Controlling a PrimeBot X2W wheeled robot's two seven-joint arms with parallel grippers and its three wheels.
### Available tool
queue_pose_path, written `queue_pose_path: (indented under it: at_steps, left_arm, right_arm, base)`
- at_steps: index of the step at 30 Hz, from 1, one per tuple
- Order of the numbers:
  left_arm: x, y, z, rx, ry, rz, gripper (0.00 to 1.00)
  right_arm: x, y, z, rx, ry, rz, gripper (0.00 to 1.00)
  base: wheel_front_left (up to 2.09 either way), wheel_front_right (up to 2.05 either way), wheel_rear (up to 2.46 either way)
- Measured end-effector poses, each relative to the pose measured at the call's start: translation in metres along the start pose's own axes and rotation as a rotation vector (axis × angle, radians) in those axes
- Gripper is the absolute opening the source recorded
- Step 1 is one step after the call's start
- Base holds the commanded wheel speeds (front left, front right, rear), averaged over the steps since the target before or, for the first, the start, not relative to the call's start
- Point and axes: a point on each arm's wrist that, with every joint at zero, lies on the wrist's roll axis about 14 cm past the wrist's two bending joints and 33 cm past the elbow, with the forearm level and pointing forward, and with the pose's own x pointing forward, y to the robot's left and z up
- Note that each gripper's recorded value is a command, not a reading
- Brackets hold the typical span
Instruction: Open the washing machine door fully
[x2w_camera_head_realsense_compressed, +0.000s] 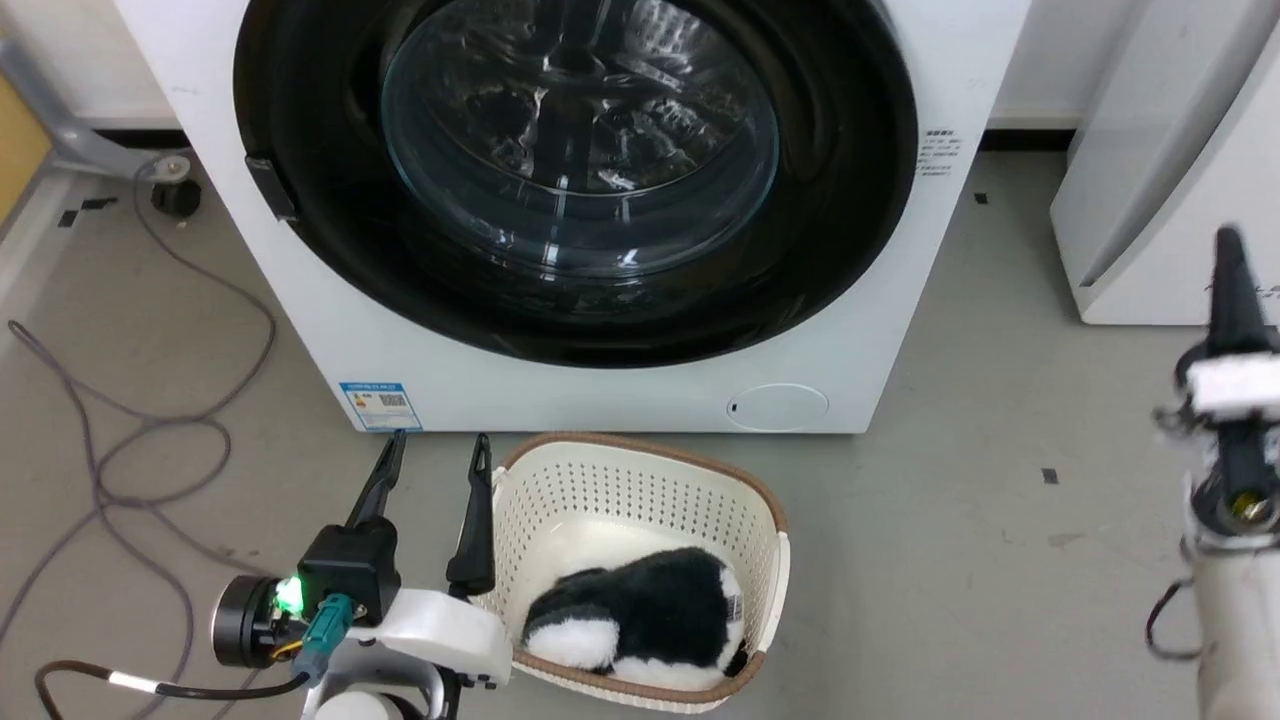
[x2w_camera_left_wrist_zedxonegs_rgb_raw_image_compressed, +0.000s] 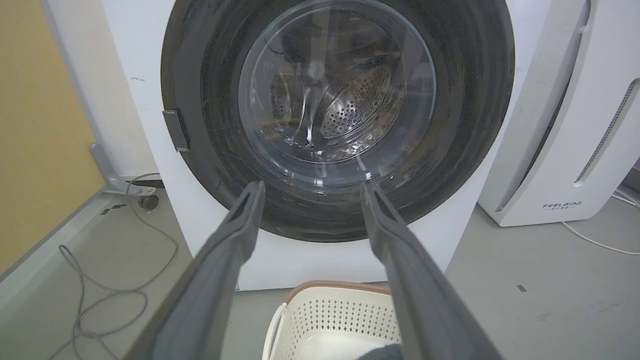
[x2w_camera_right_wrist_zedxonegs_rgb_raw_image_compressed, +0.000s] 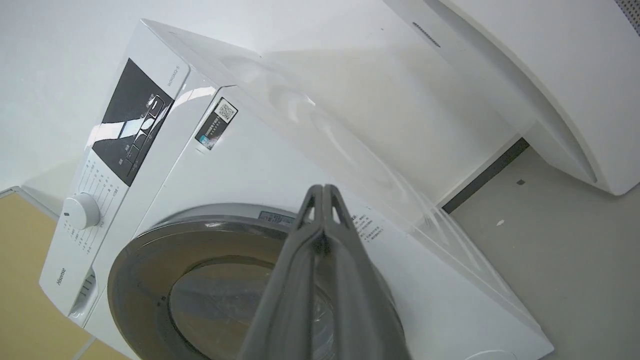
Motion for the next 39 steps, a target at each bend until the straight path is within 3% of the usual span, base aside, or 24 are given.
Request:
queue_pose_path:
  at_steps: [9, 15, 25, 34, 39]
  left_arm:
    - [0.01, 0.0, -0.002, -0.008, -0.013, 0.0, 1.0]
    - [0.02, 0.0, -0.001, -0.018, -0.03, 0.004, 1.0]
    - [0.034, -0.003, -0.005, -0.031, -0.04, 0.002, 1.0]
    - [0.044, -0.005, -0.014, -0.043, -0.036, 0.001, 1.0]
    - [0.049, -0.006, -0.018, -0.049, -0.036, 0.002, 1.0]
  right_arm:
    - [0.059, 0.02, 0.014, 0.064, 0.006, 0.029, 0.0]
    - [0.095, 0.038, 0.004, 0.059, 0.095, 0.047, 0.0]
    - [0.133, 0.074, -0.039, 0.02, 0.361, 0.089, 0.0]
    - [0.138, 0.095, -0.092, -0.003, 0.63, 0.116, 0.0]
    - [0.145, 0.112, -0.109, 0.013, 0.696, 0.142, 0.0]
  base:
    - [0.0, 0.0, 0.0]
    - [0.0, 0.0, 0.0]
    - [0.0, 0.0, 0.0]
    - [0.0, 0.0, 0.0]
    - [0.0, 0.0, 0.0]
